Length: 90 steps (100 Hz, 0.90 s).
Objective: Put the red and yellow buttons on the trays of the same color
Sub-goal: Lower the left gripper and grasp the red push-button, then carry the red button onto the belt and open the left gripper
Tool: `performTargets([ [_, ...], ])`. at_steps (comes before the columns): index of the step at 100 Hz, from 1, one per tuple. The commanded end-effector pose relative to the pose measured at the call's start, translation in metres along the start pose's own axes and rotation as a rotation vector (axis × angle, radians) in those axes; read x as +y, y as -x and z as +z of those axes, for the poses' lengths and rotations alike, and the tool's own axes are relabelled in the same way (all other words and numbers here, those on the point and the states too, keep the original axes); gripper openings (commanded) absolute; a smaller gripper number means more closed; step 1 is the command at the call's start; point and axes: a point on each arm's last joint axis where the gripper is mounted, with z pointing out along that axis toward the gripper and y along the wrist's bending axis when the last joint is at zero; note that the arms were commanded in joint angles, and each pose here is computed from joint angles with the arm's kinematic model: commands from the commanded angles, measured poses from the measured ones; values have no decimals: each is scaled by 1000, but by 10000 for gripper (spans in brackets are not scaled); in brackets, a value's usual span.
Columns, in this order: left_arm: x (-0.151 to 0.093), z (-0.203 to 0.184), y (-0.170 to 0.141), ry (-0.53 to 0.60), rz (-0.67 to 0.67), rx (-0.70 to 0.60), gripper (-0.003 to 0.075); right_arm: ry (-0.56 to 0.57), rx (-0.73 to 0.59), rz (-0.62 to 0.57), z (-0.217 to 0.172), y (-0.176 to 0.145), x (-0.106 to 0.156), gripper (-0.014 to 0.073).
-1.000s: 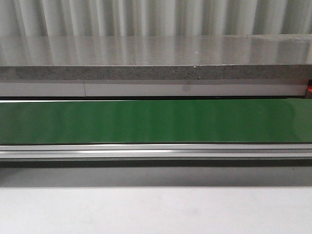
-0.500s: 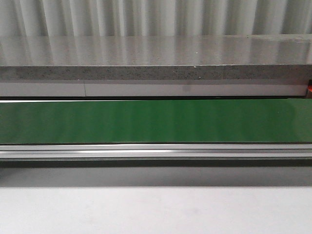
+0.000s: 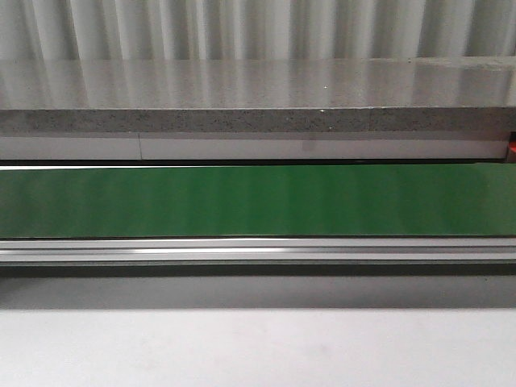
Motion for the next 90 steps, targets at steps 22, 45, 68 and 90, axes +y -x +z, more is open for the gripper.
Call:
performTargets([
  [22, -38, -51, -1, -118, 204, -84, -20, 2, -89, -10, -6, 12, 1, -67],
  [45, -63, -41, -18, -156, 343, 3, -20, 2, -89, -10, -6, 12, 1, -67],
  [68, -68, -20, -26, -146, 364, 66, -20, 2, -89, -10, -6, 12, 1, -67],
  [90, -69, -12, -28, -142, 362, 86, -19, 2, -89, -10, -6, 12, 1, -67],
])
